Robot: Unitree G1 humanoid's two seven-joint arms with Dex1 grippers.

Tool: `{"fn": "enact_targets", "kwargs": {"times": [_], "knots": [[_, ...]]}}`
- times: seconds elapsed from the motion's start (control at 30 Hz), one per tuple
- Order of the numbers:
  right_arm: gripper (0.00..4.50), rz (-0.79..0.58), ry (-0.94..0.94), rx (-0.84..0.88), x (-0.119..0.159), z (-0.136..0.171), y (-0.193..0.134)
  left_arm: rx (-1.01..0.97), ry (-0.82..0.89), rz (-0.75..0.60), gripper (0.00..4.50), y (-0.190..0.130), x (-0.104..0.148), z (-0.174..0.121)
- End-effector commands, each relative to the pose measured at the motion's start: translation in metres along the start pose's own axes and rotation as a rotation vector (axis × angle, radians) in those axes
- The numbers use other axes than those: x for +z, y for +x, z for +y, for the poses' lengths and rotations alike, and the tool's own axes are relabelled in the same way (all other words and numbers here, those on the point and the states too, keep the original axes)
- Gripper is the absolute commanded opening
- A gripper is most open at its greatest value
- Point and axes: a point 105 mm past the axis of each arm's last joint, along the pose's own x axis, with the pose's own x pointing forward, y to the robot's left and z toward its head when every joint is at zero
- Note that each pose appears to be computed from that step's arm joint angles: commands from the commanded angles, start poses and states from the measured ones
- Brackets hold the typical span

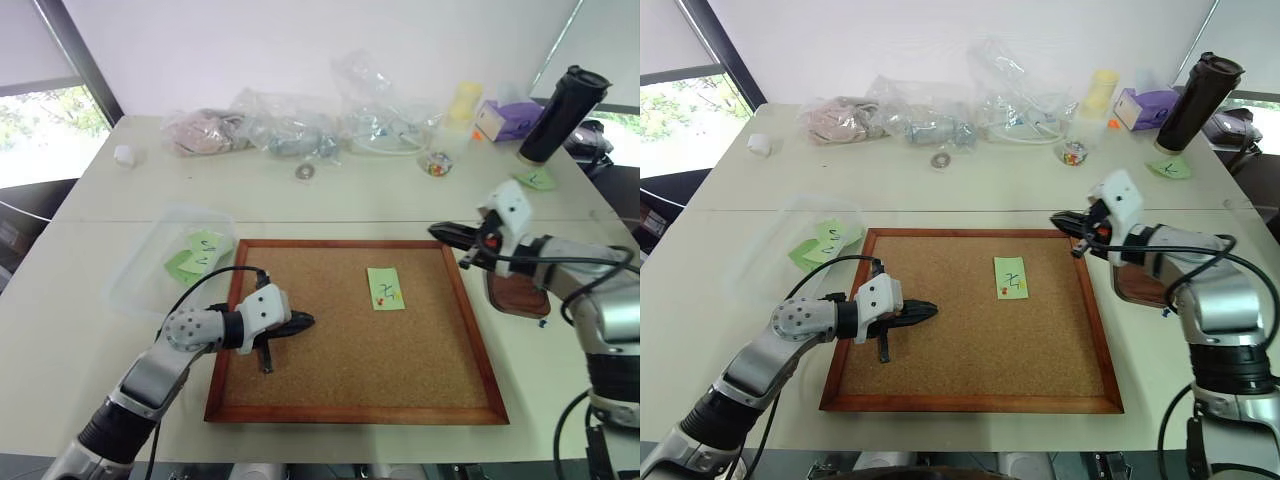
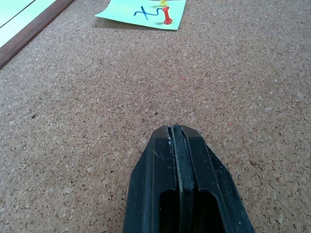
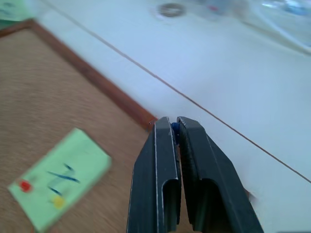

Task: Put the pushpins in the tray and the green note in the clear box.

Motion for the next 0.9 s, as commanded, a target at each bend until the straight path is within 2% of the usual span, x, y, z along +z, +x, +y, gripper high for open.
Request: {"fn": "enact_targets", "kwargs": {"times": [0.03,0.2,0.5,0.87,0.9], "knots": [[0.10,0.011,0.025,-0.153,-0.006,-0.035,-0.036,-0.043,-0.045,0.081,0.00,0.001,-0.023,-0.011],[0.10,0.103,0.088,-0.230,-0.042,-0.048,-0.062,-0.045,-0.042,0.082,0.00,0.003,-0.023,-0.009],[0.10,0.143,0.227,-0.322,-0.086,-0.053,-0.067,-0.045,-0.033,0.076,0.00,0.006,-0.021,-0.008],[0.10,0.159,0.263,-0.308,-0.102,-0.043,-0.064,-0.038,-0.029,0.079,0.00,0.003,-0.021,-0.007],[0.35,0.152,0.270,-0.303,-0.101,-0.042,-0.063,-0.037,-0.028,0.079,0.00,0.003,-0.021,-0.007]]}}
